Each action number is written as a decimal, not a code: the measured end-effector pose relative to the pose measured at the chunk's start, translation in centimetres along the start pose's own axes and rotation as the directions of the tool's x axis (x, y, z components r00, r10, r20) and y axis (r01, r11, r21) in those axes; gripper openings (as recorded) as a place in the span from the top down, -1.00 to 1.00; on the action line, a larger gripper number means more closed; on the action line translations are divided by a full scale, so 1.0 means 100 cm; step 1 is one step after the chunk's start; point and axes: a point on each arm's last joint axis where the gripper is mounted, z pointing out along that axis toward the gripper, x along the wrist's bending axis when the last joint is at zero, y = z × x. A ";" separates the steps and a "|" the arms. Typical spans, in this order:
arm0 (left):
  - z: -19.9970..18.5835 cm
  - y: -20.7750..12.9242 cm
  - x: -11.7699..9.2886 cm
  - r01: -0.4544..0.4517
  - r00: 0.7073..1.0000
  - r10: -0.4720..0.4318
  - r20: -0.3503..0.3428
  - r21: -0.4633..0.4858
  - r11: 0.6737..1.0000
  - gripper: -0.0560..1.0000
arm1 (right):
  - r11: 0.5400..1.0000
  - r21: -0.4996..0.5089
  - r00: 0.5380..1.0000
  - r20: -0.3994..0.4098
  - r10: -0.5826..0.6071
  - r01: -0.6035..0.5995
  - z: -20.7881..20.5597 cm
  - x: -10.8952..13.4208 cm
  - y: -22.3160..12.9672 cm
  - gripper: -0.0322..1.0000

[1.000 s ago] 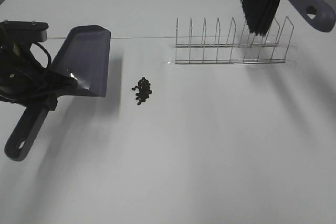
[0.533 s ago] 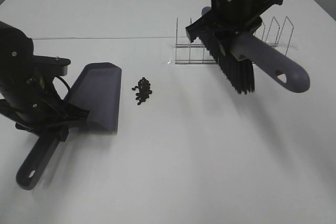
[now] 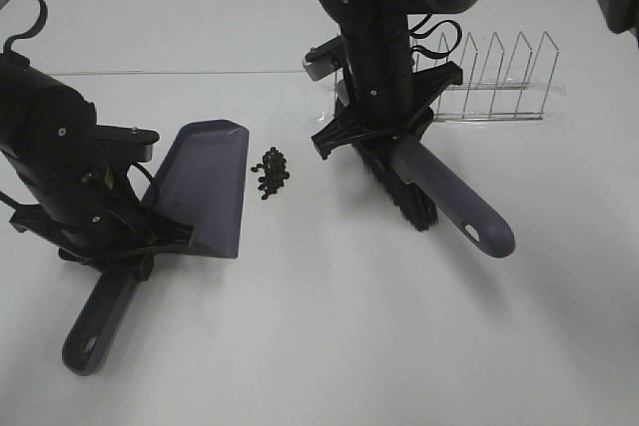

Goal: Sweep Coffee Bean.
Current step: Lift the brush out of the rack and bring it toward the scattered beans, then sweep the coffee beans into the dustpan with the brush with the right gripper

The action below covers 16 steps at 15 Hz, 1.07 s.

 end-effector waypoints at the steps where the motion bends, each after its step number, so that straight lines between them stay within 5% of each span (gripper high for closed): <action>1: 0.000 0.000 -0.002 -0.004 1.000 0.004 0.002 -0.002 1.000 0.21 | 1.000 -0.001 1.000 -0.015 -0.001 0.001 0.001 0.002 0.002 0.25; 6: 0.000 -0.001 -0.003 -0.006 1.000 0.006 0.003 -0.002 1.000 0.21 | 0.998 0.002 0.988 -0.145 -0.059 0.060 0.008 0.031 0.016 0.25; 12: 0.002 0.000 -0.003 -0.004 1.000 0.004 0.002 0.002 1.000 0.21 | 0.984 -0.083 0.924 -0.337 -0.178 0.160 -0.007 0.099 0.024 0.25; 16: 0.002 0.000 -0.003 -0.004 1.000 0.004 0.001 0.003 1.000 0.21 | 0.983 -0.141 0.909 -0.385 -0.162 0.115 -0.036 0.099 0.037 0.25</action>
